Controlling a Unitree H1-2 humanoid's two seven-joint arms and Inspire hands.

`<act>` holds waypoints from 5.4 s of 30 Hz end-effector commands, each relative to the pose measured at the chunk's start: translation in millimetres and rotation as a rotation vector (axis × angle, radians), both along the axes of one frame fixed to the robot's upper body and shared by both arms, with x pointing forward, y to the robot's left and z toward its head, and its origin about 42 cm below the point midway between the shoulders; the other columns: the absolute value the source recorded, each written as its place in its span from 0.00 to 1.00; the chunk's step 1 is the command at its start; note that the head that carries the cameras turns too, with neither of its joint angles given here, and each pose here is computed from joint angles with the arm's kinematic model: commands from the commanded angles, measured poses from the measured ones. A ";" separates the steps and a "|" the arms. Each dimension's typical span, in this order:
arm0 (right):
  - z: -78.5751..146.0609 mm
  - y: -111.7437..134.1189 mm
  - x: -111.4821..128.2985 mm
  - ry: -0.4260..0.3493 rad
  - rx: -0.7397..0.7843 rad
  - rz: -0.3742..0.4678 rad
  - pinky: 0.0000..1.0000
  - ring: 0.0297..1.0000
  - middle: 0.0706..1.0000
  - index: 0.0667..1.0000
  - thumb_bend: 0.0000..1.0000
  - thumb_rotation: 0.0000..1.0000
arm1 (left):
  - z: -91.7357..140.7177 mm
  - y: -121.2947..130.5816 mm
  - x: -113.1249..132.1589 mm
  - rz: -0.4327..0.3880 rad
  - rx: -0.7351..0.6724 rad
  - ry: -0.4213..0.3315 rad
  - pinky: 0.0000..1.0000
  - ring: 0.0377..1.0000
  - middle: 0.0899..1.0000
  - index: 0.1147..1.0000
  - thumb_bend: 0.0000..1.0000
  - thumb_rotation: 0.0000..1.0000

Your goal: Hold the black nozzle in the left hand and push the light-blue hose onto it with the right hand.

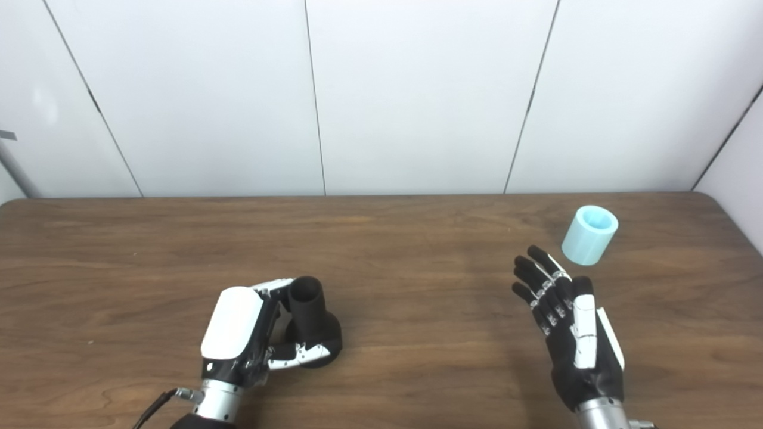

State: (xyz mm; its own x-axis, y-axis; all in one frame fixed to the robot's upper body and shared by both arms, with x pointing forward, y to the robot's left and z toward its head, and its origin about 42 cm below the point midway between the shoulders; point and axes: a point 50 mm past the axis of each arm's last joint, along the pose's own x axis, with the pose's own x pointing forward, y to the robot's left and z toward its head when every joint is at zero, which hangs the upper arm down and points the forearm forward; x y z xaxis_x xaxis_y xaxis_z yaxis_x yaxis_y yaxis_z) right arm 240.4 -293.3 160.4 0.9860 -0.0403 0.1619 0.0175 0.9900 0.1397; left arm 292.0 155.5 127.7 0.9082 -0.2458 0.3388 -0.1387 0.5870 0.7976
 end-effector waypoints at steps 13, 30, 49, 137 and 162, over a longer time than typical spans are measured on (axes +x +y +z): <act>108.0 -51.3 40.5 -0.268 -0.710 -0.149 0.78 0.82 0.80 0.81 0.59 0.97 | -15.0 -0.9 -11.6 -0.008 -0.006 0.082 0.37 0.47 0.46 0.41 0.48 0.00; 148.3 -91.0 127.8 0.007 -1.529 -0.260 0.92 0.95 0.89 0.85 0.71 0.29 | -12.5 9.1 -14.3 -0.011 0.010 0.088 0.38 0.47 0.45 0.39 0.48 0.00; 138.7 -118.4 192.5 0.340 -1.664 -0.246 0.88 0.92 0.87 0.83 0.87 0.19 | -12.6 13.8 -13.2 -0.014 0.020 0.119 0.37 0.47 0.47 0.39 0.48 0.00; 141.8 -60.7 126.8 -0.095 -1.419 -0.294 0.43 0.38 0.48 0.45 0.52 0.00 | -16.9 -0.8 -11.3 -0.029 0.084 0.143 0.38 0.46 0.45 0.40 0.48 0.00; 176.3 67.0 39.3 -0.414 -1.068 -0.177 0.36 0.37 0.47 0.47 0.52 0.00 | -15.7 -13.6 -13.3 -0.028 0.077 0.154 0.38 0.47 0.46 0.40 0.48 0.00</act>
State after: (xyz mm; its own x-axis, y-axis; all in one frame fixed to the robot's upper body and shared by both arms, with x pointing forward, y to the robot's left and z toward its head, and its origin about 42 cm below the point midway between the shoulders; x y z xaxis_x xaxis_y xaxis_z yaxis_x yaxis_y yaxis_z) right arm 284.3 -231.1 317.9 0.8864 0.1748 0.4288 0.2538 0.5912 -0.7656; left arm 288.0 141.9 129.0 0.9224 -0.2792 0.2670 -0.0682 0.5627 0.8239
